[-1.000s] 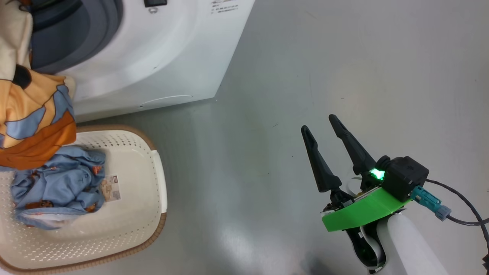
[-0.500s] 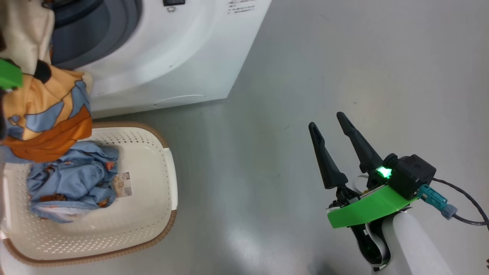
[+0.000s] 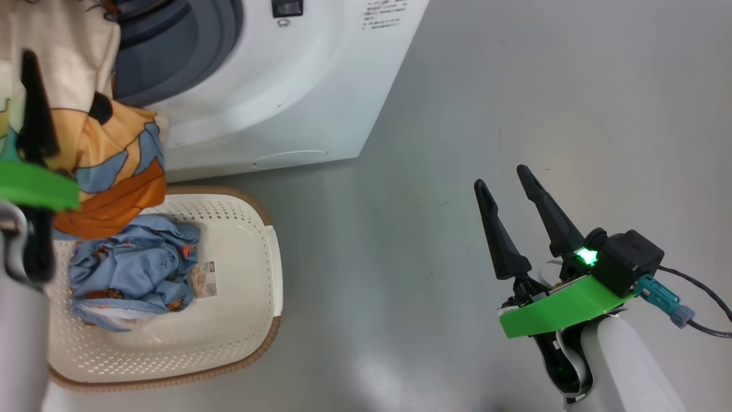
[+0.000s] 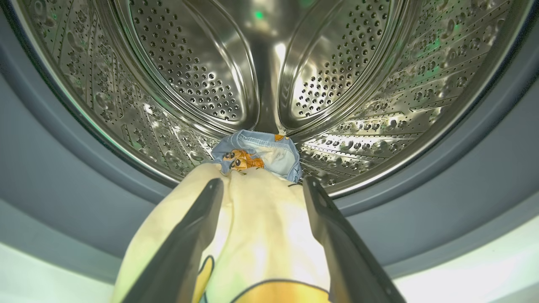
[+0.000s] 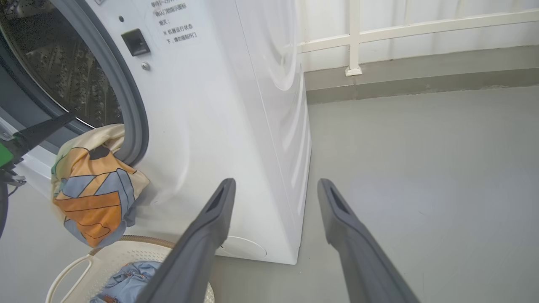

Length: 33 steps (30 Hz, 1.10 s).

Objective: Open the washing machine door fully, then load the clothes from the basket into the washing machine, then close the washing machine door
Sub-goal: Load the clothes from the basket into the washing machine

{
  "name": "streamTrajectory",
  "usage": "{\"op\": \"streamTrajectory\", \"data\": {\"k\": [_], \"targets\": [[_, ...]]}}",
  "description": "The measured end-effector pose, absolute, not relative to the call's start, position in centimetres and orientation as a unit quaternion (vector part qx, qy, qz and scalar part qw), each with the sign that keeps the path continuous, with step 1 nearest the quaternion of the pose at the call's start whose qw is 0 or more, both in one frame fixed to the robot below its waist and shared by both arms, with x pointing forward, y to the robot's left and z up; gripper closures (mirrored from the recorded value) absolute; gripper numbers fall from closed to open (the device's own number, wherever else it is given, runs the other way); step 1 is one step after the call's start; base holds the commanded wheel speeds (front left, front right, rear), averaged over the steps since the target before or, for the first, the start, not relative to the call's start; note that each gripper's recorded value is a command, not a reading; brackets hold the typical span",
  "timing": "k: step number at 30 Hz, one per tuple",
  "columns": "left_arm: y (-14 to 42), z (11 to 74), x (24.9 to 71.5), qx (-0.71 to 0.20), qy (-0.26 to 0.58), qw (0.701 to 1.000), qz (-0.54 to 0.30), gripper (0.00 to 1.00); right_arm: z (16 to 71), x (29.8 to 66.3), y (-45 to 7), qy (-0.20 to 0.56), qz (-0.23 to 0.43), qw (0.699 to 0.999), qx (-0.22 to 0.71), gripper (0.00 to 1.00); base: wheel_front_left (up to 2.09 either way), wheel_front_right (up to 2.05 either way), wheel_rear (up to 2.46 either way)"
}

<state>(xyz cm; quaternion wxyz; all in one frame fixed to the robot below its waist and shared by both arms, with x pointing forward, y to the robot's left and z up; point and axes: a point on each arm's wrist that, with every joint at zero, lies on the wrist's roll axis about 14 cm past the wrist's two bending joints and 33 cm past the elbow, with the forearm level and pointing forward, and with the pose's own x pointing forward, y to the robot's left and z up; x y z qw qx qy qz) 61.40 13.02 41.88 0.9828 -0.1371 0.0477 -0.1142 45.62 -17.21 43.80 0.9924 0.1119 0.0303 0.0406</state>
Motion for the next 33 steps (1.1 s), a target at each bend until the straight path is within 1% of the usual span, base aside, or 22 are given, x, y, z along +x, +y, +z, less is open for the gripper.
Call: {"op": "streamTrajectory", "data": {"k": [11, 24, 28, 33], "targets": [[13.9, 39.9, 55.5, -0.131, 0.067, 0.983, -0.111, 0.0, 44.6, 45.6, -17.0, 0.02, 0.047, 0.993, 0.111, 0.0, 0.0, 0.0, 0.0], [16.5, 38.9, 49.2, -0.144, 0.085, 0.984, -0.067, 0.0, 44.9, 44.3, -18.1, 0.022, 0.037, 0.994, 0.103, 0.0, 0.0, 0.0, 0.0], [16.8, 38.5, 48.0, -0.144, 0.093, 0.983, -0.061, 0.0, 44.6, 44.1, -18.1, 0.028, 0.036, 0.994, 0.103, 0.0, 0.0, 0.0, 0.0], [16.7, 38.3, 47.9, -0.148, 0.093, 0.983, -0.06, 0.0, 44.2, 44.2, -18.0, 0.032, 0.037, 0.993, 0.104, 0.0, 0.0, 0.0, 0.0]]}}
